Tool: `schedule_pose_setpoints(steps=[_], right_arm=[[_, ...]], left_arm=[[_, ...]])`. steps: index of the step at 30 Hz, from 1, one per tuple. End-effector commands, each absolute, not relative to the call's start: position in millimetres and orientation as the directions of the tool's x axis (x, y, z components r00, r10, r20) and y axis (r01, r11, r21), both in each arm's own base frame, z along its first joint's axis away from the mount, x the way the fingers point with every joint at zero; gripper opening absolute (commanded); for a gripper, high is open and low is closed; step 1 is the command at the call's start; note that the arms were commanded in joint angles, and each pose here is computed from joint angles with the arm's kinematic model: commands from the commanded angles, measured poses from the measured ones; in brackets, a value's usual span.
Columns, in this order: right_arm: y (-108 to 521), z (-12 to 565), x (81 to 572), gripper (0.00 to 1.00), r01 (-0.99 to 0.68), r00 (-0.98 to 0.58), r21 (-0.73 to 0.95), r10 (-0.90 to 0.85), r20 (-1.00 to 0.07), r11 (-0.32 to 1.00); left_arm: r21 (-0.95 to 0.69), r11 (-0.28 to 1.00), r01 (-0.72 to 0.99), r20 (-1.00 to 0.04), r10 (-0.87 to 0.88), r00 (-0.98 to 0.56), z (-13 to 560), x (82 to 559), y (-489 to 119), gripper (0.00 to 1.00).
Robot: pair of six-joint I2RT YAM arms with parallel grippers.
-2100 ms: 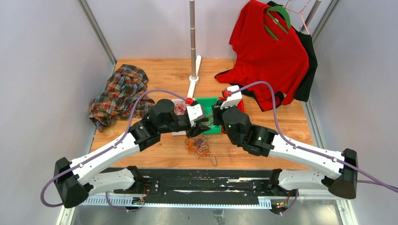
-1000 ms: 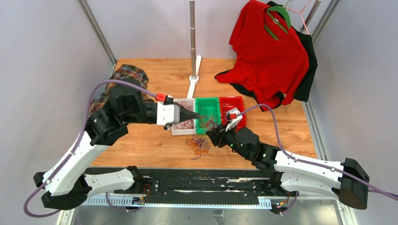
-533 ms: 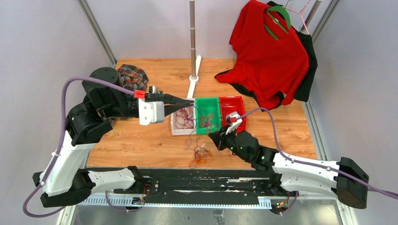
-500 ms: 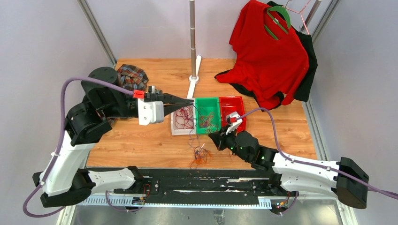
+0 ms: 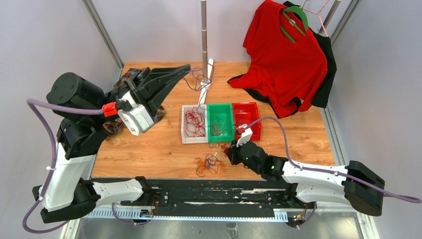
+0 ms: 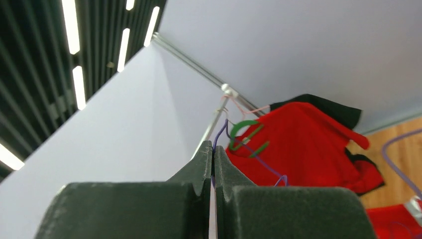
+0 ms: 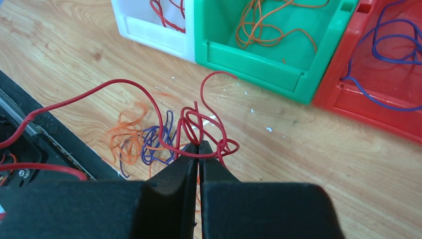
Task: Untangle the cables
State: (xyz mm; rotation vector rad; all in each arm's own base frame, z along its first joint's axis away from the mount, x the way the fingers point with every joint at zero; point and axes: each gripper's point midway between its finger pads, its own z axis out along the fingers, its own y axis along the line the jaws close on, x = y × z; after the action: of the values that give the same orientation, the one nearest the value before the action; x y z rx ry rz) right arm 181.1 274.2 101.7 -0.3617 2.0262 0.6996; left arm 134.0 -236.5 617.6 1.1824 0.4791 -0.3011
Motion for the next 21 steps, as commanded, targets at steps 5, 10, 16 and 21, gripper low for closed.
schedule_pose_setpoints(steps=[5,10,16,21], right_arm=[[271.5,97.1,181.6,0.11,-0.507,-0.540,0.301,-0.026,-0.841,0.808],[270.4,107.0,178.4,0.41,-0.553,-0.516,0.264,-0.075,-0.853,0.790],[257.1,134.2,174.4,0.58,-0.555,-0.485,0.284,-0.027,-0.874,0.782],[226.0,137.0,181.2,0.71,-0.422,-0.487,0.311,0.076,-0.870,0.852]], left_arm=[[0.826,0.461,0.323,-0.375,0.023,0.927,655.6,135.3,-228.6,0.00],[0.833,0.443,0.333,-0.372,0.001,0.928,649.3,141.6,-243.9,0.00],[0.840,0.402,0.365,-0.396,-0.007,0.918,632.6,158.1,-269.9,0.00],[0.839,0.364,0.405,-0.435,0.002,0.900,607.2,179.3,-296.5,0.00]])
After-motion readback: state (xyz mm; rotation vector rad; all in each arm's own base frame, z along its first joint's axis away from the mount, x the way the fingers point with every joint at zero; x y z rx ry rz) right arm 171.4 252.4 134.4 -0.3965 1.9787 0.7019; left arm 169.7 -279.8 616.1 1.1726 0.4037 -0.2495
